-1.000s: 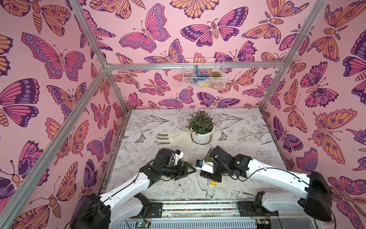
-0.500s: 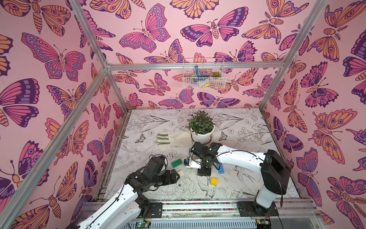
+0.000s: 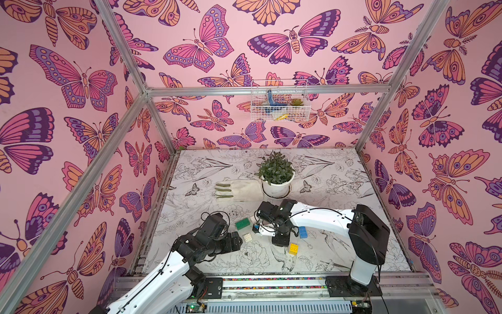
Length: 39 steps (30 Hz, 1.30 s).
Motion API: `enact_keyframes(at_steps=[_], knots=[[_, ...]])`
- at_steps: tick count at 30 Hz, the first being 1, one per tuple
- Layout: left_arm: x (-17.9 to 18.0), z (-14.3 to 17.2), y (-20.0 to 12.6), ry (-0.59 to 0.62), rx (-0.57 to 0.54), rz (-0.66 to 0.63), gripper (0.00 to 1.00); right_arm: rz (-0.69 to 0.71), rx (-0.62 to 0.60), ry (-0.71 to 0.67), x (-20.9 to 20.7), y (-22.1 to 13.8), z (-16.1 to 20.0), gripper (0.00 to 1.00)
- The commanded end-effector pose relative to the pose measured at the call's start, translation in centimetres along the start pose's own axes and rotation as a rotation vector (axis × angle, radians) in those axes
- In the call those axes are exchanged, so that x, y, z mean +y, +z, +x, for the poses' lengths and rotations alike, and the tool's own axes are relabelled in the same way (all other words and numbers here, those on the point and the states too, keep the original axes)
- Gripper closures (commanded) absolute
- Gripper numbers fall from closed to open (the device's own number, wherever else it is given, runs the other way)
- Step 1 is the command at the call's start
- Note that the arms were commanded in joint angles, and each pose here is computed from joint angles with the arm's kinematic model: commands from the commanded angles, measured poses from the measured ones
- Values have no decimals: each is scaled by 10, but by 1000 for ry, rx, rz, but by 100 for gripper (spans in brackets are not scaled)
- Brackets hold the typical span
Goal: Assemble a giraffe with lego
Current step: Place the lego brick at the center of the board.
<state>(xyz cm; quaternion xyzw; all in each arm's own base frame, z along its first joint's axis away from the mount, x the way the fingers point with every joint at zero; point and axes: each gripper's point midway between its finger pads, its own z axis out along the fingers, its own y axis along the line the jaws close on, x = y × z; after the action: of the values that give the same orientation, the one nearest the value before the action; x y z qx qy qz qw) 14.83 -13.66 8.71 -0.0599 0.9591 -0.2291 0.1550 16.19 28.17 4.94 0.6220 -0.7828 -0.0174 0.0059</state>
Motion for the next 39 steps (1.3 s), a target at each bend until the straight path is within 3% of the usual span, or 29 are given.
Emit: enact_keyframes(at_steps=[1, 12, 17, 23, 29, 35, 39], knots=[[1, -3, -5, 25, -7, -23, 8, -43, 35, 50, 7, 5, 1, 100], [0, -5, -6, 36, -16, -18, 8, -84, 50, 85, 13, 18, 1, 92], [0, -5, -7, 35, -22, -19, 8, -82, 37, 88, 12, 16, -1, 67], [0, -6, -8, 33, -29, -17, 7, -68, -3, 98, 10, 9, -5, 47], [0, -7, -9, 31, -37, -16, 6, -24, -64, 124, 2, -4, -11, 34], [-2, -8, -11, 36, -41, -7, 7, 30, -262, 401, -28, -54, -4, 34], [-4, -7, -11, 45, -31, -1, 6, 115, -304, 714, -59, -65, 47, 30]])
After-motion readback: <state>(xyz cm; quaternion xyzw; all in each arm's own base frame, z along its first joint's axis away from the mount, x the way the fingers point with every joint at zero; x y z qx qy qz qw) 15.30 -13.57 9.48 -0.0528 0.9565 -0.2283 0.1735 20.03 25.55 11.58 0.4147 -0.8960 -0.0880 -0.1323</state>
